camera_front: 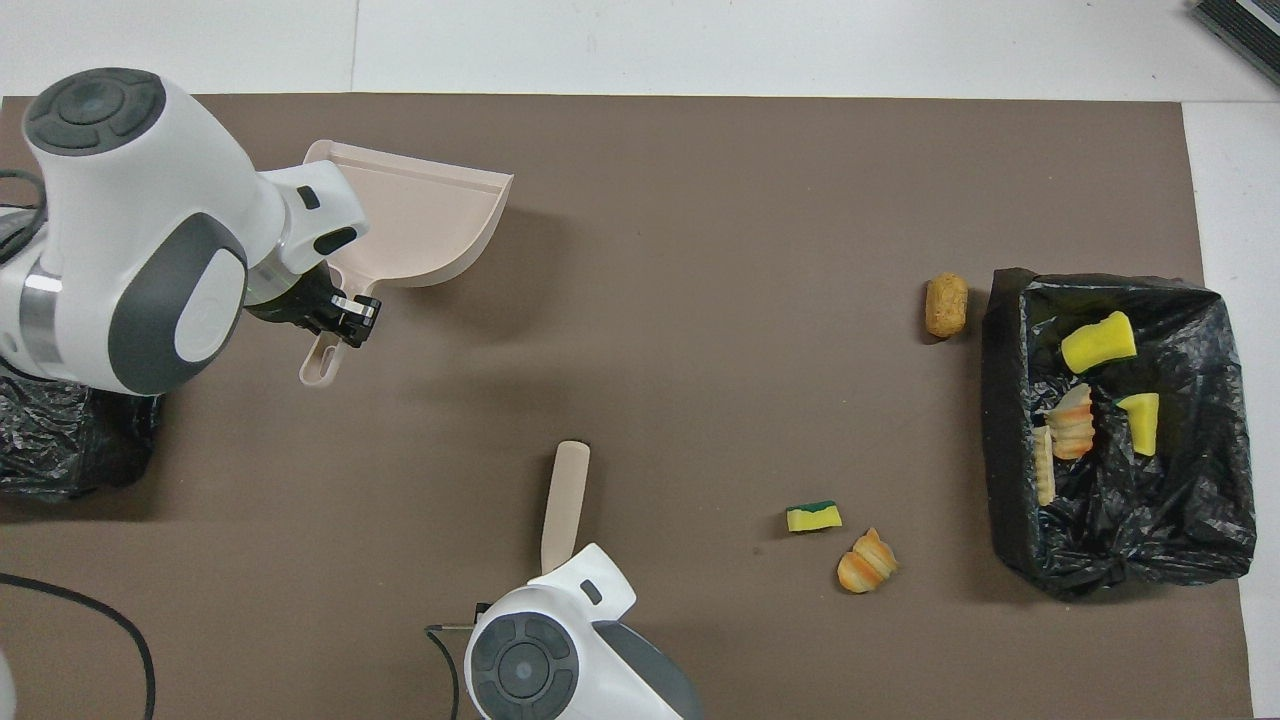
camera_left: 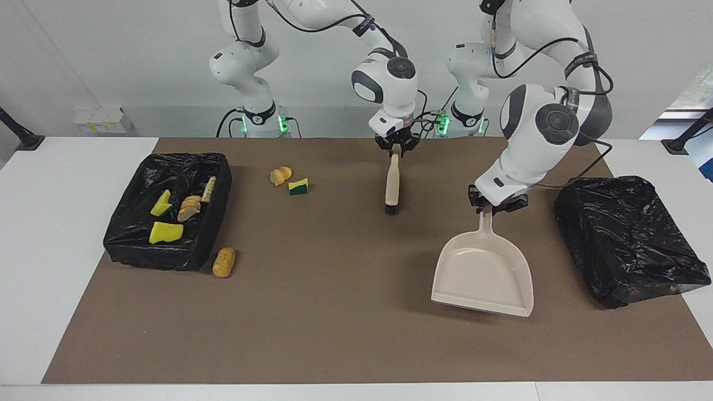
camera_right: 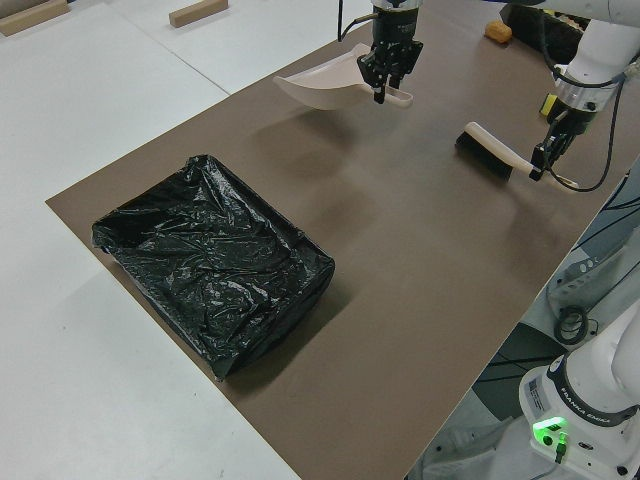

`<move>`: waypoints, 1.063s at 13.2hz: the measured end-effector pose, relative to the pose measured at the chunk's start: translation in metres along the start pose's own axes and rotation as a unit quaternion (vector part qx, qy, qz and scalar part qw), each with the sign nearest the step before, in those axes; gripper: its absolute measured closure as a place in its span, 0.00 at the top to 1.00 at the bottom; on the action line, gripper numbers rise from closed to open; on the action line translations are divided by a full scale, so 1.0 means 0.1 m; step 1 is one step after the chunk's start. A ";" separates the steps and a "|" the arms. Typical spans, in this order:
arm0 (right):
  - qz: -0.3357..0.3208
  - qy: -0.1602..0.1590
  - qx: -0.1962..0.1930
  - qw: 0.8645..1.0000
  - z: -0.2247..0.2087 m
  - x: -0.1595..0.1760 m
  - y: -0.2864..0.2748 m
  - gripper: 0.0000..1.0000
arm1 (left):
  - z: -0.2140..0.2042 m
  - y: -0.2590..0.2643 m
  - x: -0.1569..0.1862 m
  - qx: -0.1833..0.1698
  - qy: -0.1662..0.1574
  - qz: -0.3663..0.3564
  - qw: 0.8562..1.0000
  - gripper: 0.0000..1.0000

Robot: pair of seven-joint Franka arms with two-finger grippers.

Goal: Sweep and dump trash in bin
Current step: 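Move the dustpan with the left gripper while the right gripper grasps the brush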

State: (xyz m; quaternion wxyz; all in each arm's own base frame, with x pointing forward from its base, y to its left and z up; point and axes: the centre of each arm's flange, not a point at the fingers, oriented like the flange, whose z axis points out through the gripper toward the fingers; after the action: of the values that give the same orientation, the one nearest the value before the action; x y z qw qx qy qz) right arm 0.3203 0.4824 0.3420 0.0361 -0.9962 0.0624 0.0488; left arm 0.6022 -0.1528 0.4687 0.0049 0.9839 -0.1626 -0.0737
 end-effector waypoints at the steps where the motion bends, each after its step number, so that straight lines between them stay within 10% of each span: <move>1: 0.001 0.000 0.000 1.000 0.00 0.01 0.00 0.26 | -0.01 -0.06 -0.02 0.000 -0.003 0.019 1.000 0.32; 9: 0.081 0.000 -0.034 0.996 -0.87 0.64 0.80 0.26 | -0.02 -0.19 -0.05 0.035 -0.022 0.206 0.978 0.32; 14: 0.150 0.007 -0.103 0.983 -1.29 0.41 1.84 0.26 | 0.02 -0.48 -0.11 0.015 -0.032 0.355 0.934 0.32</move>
State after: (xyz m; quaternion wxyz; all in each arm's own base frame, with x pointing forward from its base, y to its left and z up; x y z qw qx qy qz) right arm 0.3491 0.2850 0.4540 -0.0747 -0.9743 0.2060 0.0526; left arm 0.6065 -0.1038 0.4672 0.0105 0.8593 -0.5023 -0.0956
